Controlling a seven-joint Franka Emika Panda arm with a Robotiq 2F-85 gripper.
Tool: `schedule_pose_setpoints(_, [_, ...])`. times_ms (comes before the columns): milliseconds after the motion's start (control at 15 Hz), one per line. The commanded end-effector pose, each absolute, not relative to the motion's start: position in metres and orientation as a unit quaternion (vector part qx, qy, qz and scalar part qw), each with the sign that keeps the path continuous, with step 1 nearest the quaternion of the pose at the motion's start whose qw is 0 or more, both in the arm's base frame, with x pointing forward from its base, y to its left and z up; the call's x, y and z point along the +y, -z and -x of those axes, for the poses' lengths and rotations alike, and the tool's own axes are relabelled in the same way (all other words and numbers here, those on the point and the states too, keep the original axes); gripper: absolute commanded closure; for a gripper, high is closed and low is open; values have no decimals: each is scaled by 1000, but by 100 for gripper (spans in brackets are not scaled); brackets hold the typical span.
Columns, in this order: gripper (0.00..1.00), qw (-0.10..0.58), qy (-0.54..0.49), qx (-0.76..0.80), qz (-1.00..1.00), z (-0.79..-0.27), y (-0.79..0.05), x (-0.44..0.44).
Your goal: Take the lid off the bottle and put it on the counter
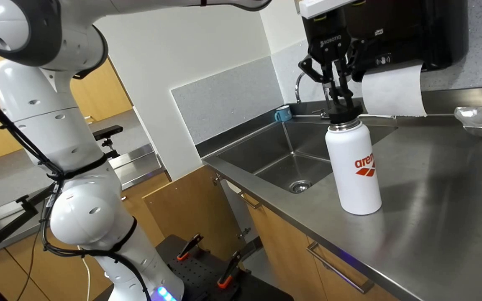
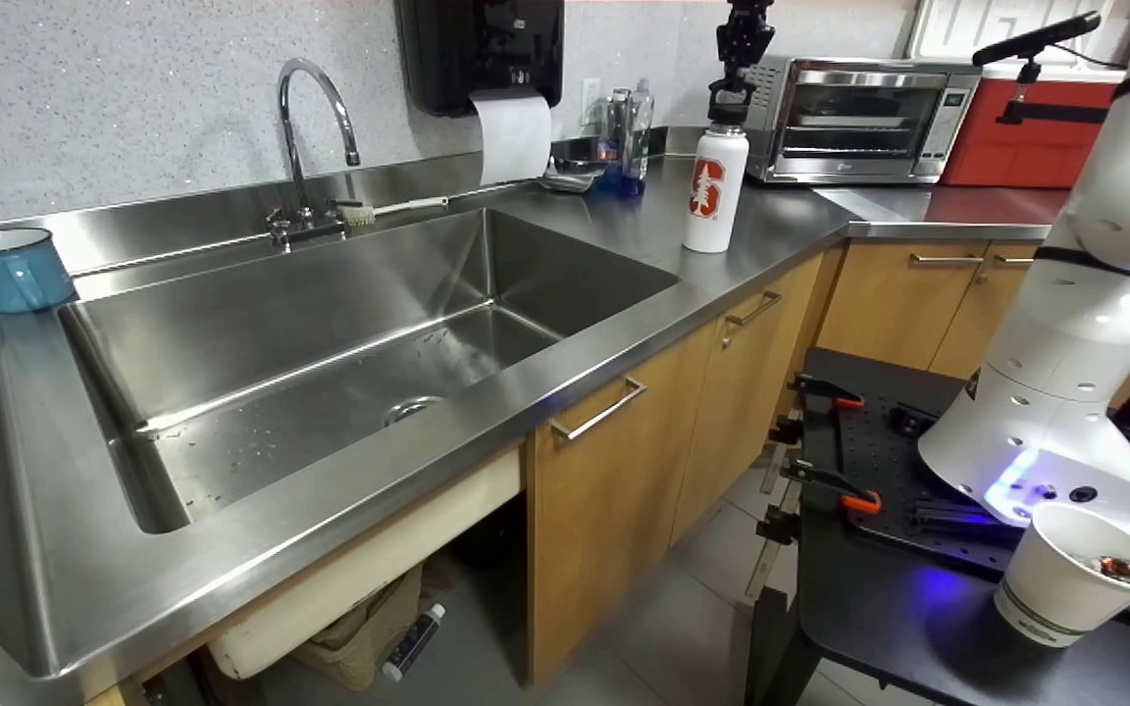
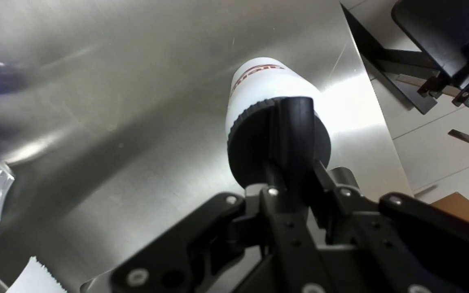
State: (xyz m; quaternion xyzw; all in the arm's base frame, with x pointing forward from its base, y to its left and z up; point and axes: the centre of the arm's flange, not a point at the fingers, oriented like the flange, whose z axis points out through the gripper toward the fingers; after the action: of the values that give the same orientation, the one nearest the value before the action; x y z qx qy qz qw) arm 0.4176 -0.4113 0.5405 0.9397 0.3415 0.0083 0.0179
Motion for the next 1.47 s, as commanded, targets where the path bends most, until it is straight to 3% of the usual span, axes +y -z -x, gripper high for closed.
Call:
schedule_pose_setpoints(0, [95,24,-19,343,-939,-417,-567,-420])
schedule_pose_setpoints(533, [95,41,-20,184,-982,-390,-588,-497])
schedule_pose_setpoints(867, [95,23,-35,46,-998,-356,-537,-546])
schedule_pose_setpoints(1400, [95,10,-32,-94,-995,-306,-457,-554])
